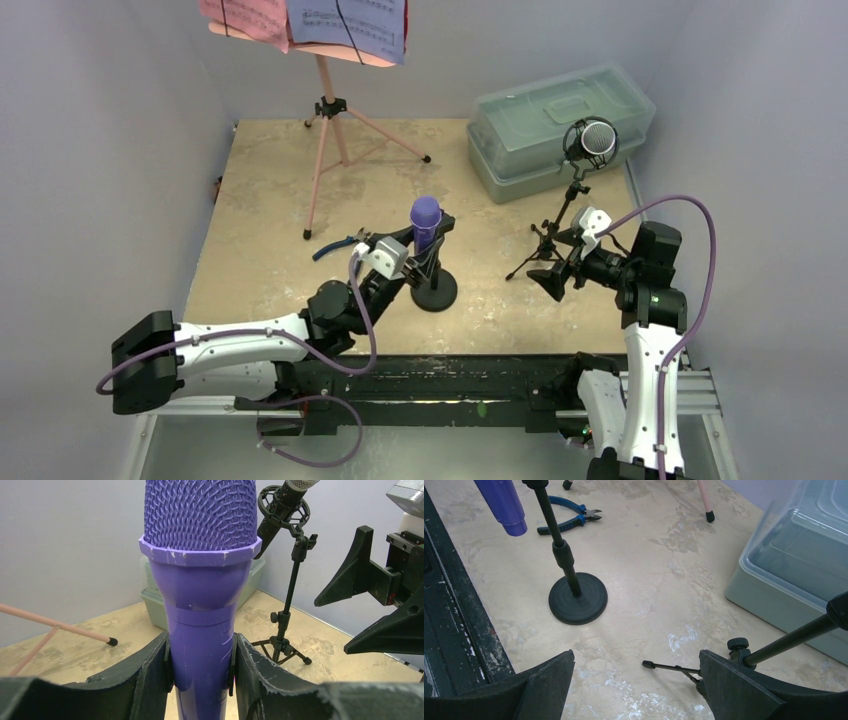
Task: Pack up the instrument practice props
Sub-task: Place the microphone stand with the microphone at the center of the board, then adjust the microphone stand with the microphone at the center of the board, then remove the microphone from the microphone stand, then place the microphone at the center of the board.
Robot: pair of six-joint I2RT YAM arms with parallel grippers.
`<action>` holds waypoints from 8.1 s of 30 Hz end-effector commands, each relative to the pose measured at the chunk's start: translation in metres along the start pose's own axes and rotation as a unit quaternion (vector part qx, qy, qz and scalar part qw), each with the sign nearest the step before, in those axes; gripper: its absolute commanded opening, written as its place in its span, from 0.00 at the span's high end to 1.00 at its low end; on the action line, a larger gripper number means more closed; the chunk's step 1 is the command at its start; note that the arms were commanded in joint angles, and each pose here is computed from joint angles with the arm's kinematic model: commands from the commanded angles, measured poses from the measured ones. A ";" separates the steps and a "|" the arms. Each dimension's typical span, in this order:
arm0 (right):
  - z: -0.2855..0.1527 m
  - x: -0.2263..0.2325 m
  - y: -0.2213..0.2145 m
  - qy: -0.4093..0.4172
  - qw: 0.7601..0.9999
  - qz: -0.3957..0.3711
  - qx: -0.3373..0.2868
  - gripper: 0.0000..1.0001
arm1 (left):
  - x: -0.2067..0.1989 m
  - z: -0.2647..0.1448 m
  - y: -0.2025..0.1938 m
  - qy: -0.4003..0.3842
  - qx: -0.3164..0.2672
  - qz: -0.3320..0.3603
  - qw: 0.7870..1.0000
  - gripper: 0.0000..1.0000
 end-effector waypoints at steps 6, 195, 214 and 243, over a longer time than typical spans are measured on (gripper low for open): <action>0.000 0.001 0.003 0.004 1.000 -0.014 -0.005 0.01 | 0.003 -0.015 0.000 -0.011 0.038 -0.038 0.999 0.29; 0.028 0.036 0.051 0.134 0.983 -0.127 -0.015 0.01 | 0.028 -0.024 -0.021 -0.134 0.141 -0.075 0.978 1.00; 0.028 0.024 -0.004 0.091 0.991 -0.092 0.043 0.01 | 0.077 -0.022 -0.108 0.063 0.308 -0.041 0.949 1.00; 0.021 0.016 -0.003 0.059 0.993 -0.095 0.034 0.01 | 0.106 0.154 -0.258 0.144 0.309 -0.411 0.845 0.97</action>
Point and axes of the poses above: each gripper's point midway between its finger pads, its own z axis out along the fingers, its own x axis along the line the jaws close on, y = z × x, the point moved 2 cm from there along -z, back along the fingers, and after that the axes turned 10 degrees about z, right-handed, at the moved point
